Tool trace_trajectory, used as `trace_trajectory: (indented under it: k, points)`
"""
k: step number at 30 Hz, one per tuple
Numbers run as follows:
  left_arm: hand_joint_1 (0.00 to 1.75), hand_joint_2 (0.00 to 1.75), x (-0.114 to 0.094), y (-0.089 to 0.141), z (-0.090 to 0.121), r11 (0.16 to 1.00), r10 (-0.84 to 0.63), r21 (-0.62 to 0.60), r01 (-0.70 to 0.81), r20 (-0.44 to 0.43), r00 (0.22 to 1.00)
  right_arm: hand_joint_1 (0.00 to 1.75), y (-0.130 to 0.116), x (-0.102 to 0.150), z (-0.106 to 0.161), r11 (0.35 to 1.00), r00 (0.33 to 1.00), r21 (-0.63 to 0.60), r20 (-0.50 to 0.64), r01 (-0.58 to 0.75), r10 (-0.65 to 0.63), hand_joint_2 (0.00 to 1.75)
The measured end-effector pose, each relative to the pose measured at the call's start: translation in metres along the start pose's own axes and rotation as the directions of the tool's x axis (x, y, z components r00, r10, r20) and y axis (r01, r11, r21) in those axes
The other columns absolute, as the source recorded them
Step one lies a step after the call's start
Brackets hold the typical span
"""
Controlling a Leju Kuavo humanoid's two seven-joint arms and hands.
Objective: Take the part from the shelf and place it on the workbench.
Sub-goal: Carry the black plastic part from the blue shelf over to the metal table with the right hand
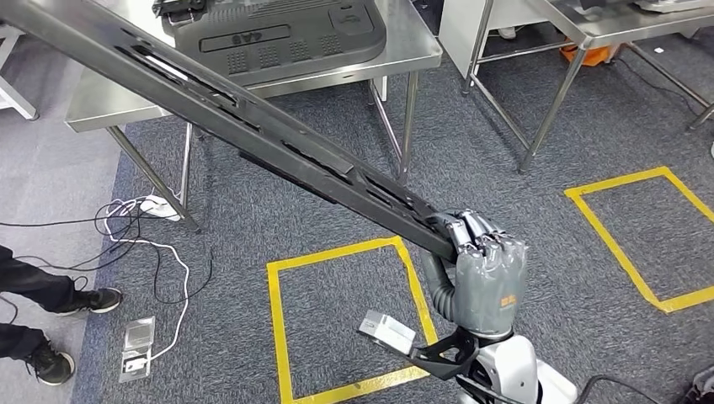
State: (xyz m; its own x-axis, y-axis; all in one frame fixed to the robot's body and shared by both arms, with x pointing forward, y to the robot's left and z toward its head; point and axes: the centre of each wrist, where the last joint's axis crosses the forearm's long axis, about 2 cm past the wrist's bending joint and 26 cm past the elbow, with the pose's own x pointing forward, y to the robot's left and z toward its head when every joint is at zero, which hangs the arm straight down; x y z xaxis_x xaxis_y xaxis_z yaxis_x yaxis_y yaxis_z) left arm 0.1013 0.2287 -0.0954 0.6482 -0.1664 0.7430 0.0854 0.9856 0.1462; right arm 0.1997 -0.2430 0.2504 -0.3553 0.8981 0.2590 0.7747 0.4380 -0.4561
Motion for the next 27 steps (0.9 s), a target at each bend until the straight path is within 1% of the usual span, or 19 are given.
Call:
trace_trajectory:
  k: [9,12,14,16,19,21,23,27]
  points:
    - [0.00,1.75,-0.002,0.003,0.000,1.000,-0.007,0.002,0.007,-0.003,1.000,1.75,0.001,0.000,0.003,1.000,1.000,0.000,0.013,-0.007,0.007,1.75]
    - [0.00,1.75,-0.002,0.004,0.000,1.000,-0.009,0.002,0.009,-0.002,1.000,1.75,0.001,0.000,0.004,1.000,1.000,0.011,0.003,0.011,-0.011,1.75]
    - [0.00,1.75,-0.002,0.004,0.000,1.000,-0.009,0.002,0.009,-0.003,1.000,1.75,0.001,-0.001,0.003,0.998,0.998,0.032,-0.007,0.062,-0.062,1.75]
    - [0.00,1.75,-0.002,0.004,0.000,1.000,-0.010,0.002,0.010,-0.001,1.000,1.75,0.002,-0.003,0.003,0.986,0.988,0.064,-0.021,0.154,-0.153,1.75]
    - [0.00,1.75,-0.004,0.003,0.002,1.000,-0.008,-0.001,0.008,-0.007,1.000,1.75,0.003,-0.006,0.009,0.939,0.944,0.102,-0.085,0.328,-0.320,1.75]
    - [0.00,1.75,-0.006,0.002,0.004,1.000,-0.008,-0.002,0.008,-0.012,1.000,1.75,0.003,-0.009,0.012,0.909,0.910,0.097,-0.136,0.405,-0.391,1.75]
    - [0.00,1.75,-0.007,0.002,0.004,1.000,-0.008,-0.002,0.008,-0.014,1.000,1.75,0.003,-0.011,0.013,0.897,0.893,0.081,-0.173,0.434,-0.416,1.75]
    - [0.00,1.75,-0.007,0.002,0.004,1.000,-0.006,0.000,0.006,-0.015,1.000,1.75,0.004,-0.013,0.016,0.905,0.893,0.067,-0.206,0.421,-0.400,1.75]
